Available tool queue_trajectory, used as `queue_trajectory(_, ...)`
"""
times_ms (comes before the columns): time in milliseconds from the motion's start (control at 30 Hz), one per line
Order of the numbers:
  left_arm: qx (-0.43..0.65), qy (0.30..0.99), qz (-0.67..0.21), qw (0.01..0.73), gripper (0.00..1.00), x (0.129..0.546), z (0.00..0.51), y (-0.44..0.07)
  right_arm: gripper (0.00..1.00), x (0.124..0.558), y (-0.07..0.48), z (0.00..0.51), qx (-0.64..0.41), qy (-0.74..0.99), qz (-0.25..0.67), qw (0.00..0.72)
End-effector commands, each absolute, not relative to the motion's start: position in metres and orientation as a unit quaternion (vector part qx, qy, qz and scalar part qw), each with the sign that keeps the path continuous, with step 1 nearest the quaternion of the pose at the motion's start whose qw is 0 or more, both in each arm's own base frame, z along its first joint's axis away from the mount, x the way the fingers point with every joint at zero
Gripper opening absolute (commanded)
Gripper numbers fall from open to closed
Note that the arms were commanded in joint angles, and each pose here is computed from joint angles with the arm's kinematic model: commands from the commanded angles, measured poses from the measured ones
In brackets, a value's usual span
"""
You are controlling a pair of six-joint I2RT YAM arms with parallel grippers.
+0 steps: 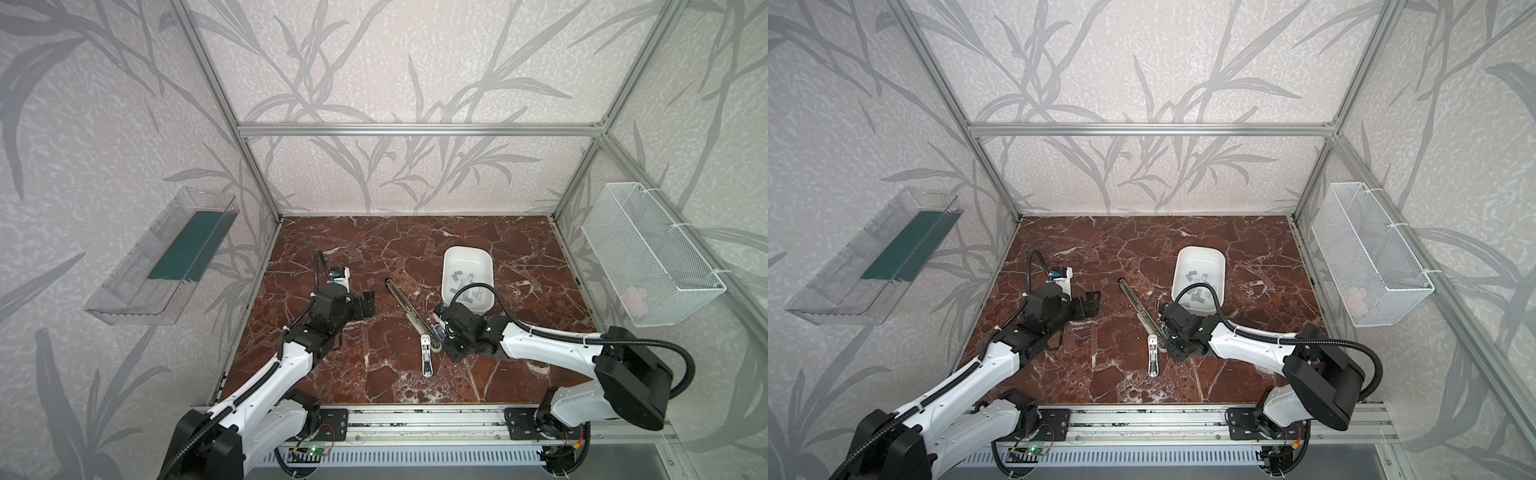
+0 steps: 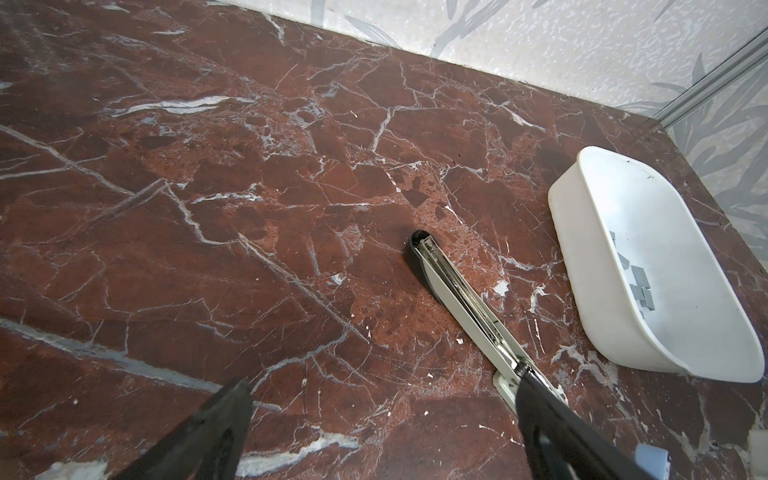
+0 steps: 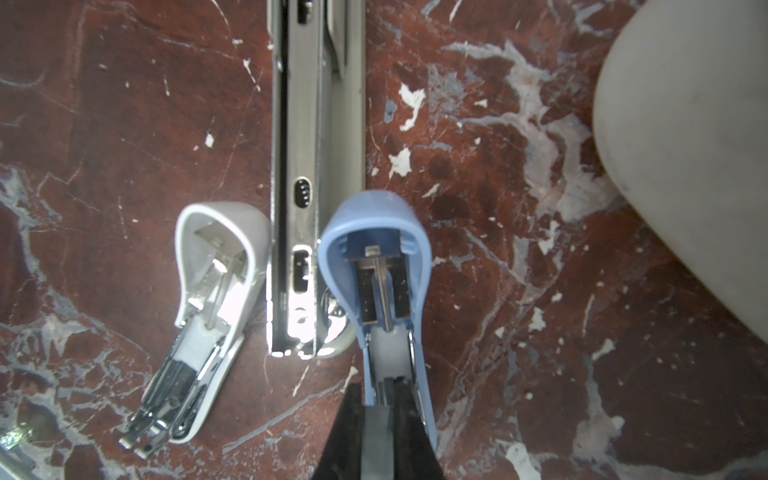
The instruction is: Load the staples into the stapler
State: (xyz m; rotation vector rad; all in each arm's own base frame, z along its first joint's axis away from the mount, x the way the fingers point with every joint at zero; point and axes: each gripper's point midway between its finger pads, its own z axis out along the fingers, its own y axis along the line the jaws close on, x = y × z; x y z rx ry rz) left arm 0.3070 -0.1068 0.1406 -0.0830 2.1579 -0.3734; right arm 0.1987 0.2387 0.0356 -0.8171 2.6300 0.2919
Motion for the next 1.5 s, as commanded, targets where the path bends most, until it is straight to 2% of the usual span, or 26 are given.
queue_trajectory(0,-0.033,0.876,-0.138,0.46,0.99,0.303,0.137,-0.1,0.05,0.197,0.244,0.035,-0.288,0.934,0.111,0.18)
queue_trajectory(600,-0.017,0.874,-0.117,0.471,0.99,0.294,0.14,-0.092,0.05,0.199,0.258,0.042,-0.264,0.939,0.13,0.179)
queue_trajectory(1100,-0.01,0.873,-0.117,0.473,0.99,0.291,0.14,-0.092,0.03,0.218,0.23,0.059,-0.217,0.944,0.067,0.239)
queue_trajectory(1467,-0.012,0.87,-0.11,0.48,0.99,0.288,0.144,-0.088,0.03,0.215,0.235,0.054,-0.221,0.942,0.069,0.241)
